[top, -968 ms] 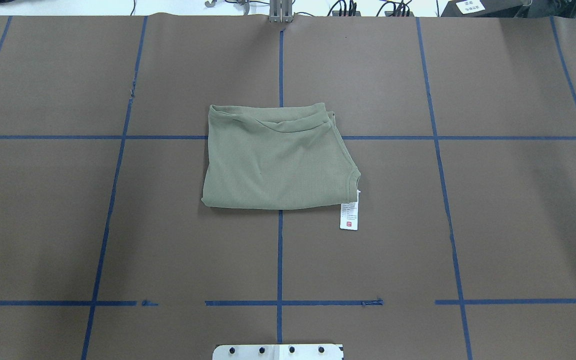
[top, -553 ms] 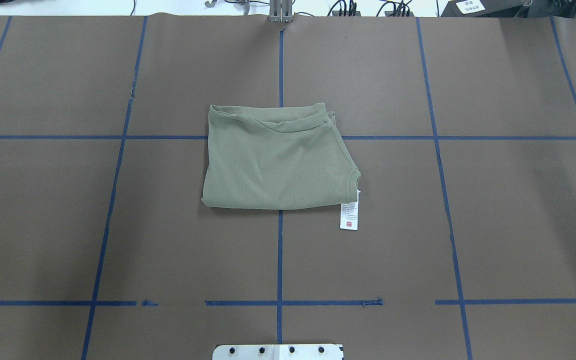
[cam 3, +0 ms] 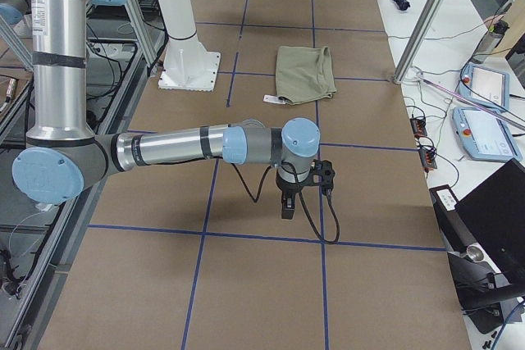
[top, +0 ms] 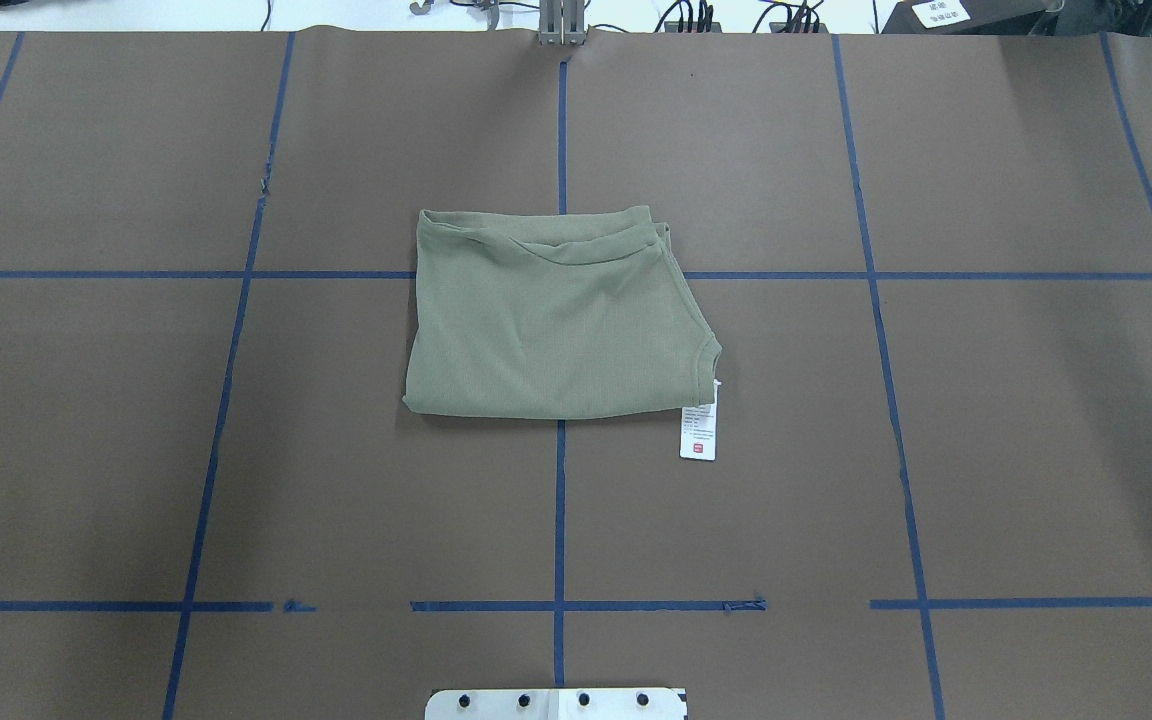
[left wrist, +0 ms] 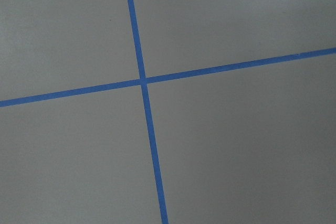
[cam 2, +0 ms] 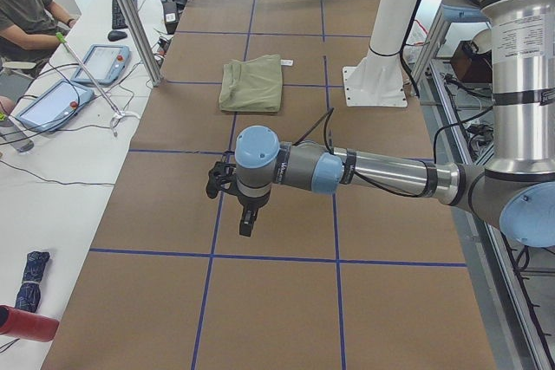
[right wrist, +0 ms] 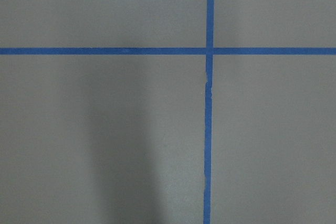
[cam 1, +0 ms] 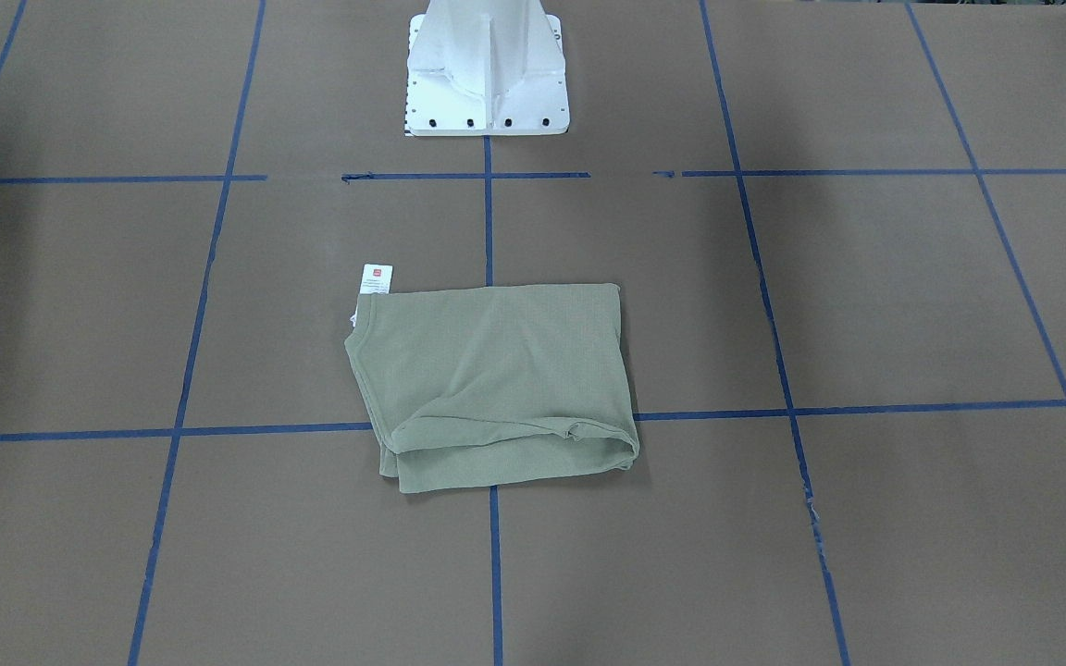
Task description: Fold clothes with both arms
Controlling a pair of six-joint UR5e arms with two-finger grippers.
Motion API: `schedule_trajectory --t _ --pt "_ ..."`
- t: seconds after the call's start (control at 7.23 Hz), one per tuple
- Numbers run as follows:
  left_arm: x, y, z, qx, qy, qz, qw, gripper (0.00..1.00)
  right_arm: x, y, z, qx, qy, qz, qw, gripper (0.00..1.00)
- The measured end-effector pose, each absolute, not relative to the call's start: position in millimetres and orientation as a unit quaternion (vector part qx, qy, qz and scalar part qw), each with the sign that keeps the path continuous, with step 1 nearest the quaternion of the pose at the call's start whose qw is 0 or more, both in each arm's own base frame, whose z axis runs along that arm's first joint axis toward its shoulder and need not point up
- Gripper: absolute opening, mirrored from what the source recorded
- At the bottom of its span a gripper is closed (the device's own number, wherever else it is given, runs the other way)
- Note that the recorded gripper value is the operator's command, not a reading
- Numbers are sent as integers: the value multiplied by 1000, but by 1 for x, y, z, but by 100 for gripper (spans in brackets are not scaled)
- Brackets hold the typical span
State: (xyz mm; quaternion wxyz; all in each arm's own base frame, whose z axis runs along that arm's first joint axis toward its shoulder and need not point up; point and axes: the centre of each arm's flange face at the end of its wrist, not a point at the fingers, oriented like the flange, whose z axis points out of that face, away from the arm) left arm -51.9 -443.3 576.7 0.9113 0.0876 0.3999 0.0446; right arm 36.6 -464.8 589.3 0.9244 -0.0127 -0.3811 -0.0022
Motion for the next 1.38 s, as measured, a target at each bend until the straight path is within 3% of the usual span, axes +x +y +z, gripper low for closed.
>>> schedule_trajectory --t 1.38 --pt "-51 -442 566 97 403 47 909 100 35 -466 583 -8 -385 -5 923 100"
